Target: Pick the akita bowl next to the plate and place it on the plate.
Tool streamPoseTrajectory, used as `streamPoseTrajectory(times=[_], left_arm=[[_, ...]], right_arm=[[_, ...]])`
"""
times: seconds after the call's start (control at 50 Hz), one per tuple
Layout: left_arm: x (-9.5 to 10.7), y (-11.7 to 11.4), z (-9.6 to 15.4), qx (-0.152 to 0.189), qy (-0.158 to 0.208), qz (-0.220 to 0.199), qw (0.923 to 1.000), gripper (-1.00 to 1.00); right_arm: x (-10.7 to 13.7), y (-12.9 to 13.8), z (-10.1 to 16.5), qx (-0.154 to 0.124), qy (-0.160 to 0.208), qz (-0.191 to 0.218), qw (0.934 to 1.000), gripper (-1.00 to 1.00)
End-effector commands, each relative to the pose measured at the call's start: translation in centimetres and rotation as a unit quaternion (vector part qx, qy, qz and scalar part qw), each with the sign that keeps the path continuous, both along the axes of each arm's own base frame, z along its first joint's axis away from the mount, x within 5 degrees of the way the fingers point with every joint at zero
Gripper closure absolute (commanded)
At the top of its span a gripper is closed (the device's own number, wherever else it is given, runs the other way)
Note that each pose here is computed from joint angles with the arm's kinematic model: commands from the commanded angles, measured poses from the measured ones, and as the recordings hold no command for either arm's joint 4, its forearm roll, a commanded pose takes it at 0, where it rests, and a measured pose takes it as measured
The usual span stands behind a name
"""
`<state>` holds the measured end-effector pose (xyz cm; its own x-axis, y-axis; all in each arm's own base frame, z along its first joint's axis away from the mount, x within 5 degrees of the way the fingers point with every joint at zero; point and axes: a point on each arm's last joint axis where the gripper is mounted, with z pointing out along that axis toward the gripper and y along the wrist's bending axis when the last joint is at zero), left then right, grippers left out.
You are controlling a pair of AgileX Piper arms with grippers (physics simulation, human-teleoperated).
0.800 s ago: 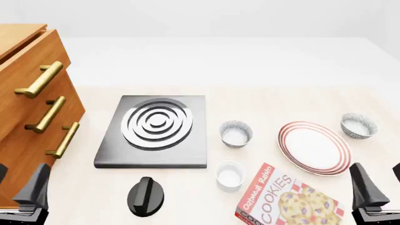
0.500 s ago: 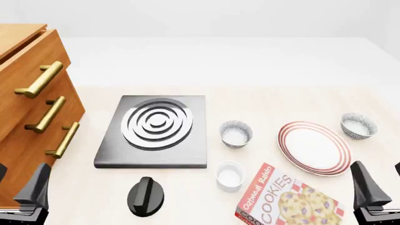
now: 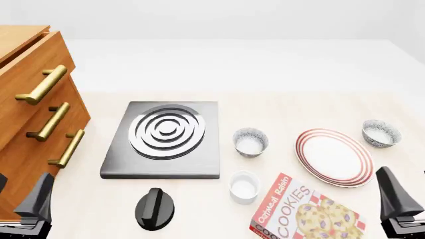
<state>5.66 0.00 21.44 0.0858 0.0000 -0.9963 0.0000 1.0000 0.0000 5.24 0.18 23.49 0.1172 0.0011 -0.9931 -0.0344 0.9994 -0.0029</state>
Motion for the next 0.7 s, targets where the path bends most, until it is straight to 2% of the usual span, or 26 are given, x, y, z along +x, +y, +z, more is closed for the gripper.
streamPoseTrajectory(times=[0.02,0.7], left_arm=[[0.0,0.0,0.0,0.0,0.0,0.0,1.0,-1.0],[0.0,0.0,0.0,0.0,0.0,0.0,1.0,-1.0]], right_arm=[[0.2,0.0,0.4,0.0,-0.001,0.003,1.0,-1.0],[3.2,0.0,1.3,-0.003,0.005,-0.008,0.9999,-1.0]])
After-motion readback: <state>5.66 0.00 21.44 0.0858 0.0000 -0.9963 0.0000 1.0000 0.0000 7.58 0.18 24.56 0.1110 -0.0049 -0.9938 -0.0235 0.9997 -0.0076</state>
